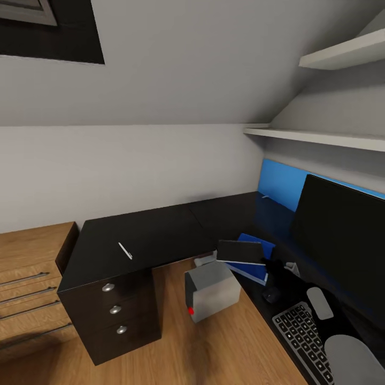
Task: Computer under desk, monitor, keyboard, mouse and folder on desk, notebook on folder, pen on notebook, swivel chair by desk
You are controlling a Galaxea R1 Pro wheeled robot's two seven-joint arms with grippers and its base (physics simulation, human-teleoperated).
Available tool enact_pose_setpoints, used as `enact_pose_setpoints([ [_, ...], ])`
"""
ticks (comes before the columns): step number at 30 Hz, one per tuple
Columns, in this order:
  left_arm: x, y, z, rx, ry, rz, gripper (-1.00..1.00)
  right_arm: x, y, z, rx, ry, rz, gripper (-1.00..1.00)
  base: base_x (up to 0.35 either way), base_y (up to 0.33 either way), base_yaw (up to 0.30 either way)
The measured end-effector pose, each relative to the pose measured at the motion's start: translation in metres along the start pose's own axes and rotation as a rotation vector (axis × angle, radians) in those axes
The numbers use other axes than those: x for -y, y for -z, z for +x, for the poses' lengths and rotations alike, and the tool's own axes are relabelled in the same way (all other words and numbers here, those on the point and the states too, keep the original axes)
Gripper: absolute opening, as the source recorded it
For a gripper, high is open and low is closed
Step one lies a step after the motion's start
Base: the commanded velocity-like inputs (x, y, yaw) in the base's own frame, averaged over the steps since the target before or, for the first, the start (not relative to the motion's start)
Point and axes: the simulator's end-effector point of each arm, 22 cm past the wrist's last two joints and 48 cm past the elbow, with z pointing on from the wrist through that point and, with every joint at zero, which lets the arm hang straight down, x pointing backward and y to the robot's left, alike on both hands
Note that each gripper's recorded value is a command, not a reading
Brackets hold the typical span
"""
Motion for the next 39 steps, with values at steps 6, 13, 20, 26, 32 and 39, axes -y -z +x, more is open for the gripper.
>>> enact_pose_setpoints([
  [6, 0.000, 0.000, 0.001, -0.001, 0.000, 0.000, 1.00, -0.001, -0.003, -0.003, 0.043, 0.012, 0.001, -1.00, 0.000, 0.000, 0.000],
  [13, 0.000, 0.000, 0.000, 0.000, -0.001, 0.000, 1.00, -0.001, -0.005, -0.011, 0.091, 0.030, 0.005, -1.00, 0.000, 0.000, 0.000],
  [20, 0.000, 0.000, 0.001, 0.000, 0.000, 0.000, 1.00, -0.003, -0.007, -0.008, 0.098, 0.027, 0.001, -1.00, 0.000, 0.000, 0.000],
  [26, 0.001, 0.000, 0.000, 0.000, 0.000, 0.001, 1.00, -0.003, -0.007, -0.008, 0.101, 0.024, 0.000, -1.00, 0.000, 0.000, 0.000],
  [32, 0.001, 0.000, 0.001, 0.000, 0.000, 0.001, 1.00, 0.001, -0.002, -0.018, 0.134, -0.005, 0.001, -1.00, 0.000, 0.000, 0.000],
  [39, 0.001, 0.000, 0.001, 0.000, 0.000, 0.001, 1.00, 0.010, 0.004, -0.029, 0.174, -0.047, 0.014, -1.00, 0.000, 0.000, 0.000],
])
